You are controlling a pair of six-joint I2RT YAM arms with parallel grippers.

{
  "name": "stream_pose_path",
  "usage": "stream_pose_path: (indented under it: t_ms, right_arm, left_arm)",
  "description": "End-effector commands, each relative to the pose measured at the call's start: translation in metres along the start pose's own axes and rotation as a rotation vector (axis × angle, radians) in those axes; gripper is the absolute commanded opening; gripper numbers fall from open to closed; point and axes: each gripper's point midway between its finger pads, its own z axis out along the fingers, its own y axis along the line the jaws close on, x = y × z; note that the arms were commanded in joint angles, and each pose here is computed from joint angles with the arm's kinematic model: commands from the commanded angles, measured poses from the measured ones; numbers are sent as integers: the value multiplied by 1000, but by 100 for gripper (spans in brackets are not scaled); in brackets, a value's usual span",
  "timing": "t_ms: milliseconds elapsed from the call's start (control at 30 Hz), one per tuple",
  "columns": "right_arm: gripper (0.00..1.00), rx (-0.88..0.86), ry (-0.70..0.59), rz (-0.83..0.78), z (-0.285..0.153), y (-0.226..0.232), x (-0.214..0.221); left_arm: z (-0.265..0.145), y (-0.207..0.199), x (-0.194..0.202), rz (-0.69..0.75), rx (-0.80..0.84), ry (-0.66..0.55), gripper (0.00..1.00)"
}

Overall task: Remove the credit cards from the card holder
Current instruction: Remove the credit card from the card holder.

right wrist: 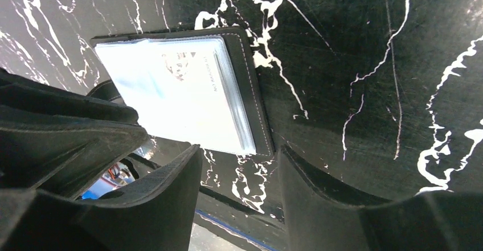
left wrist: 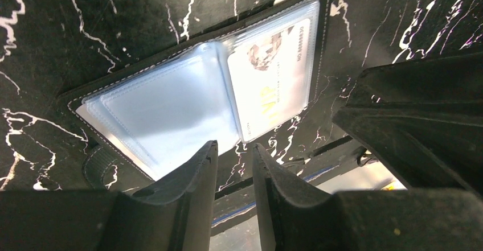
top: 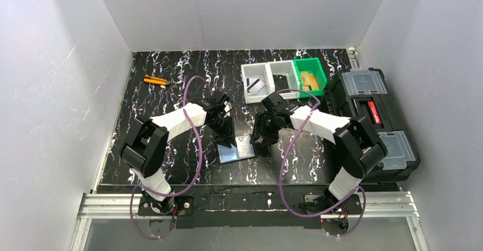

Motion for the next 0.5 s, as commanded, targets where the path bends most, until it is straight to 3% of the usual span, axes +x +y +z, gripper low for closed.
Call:
stream_pose_path:
  t_ms: [0, 467]
  right_arm:
    - [58, -33, -4, -24, -3, 4, 4]
    - [57, -48, 60, -52, 20, 10, 12]
  left_arm:
    - [-9, -2, 5, -16, 34, -14, 28]
    - [8, -4, 5, -49, 97, -5, 29]
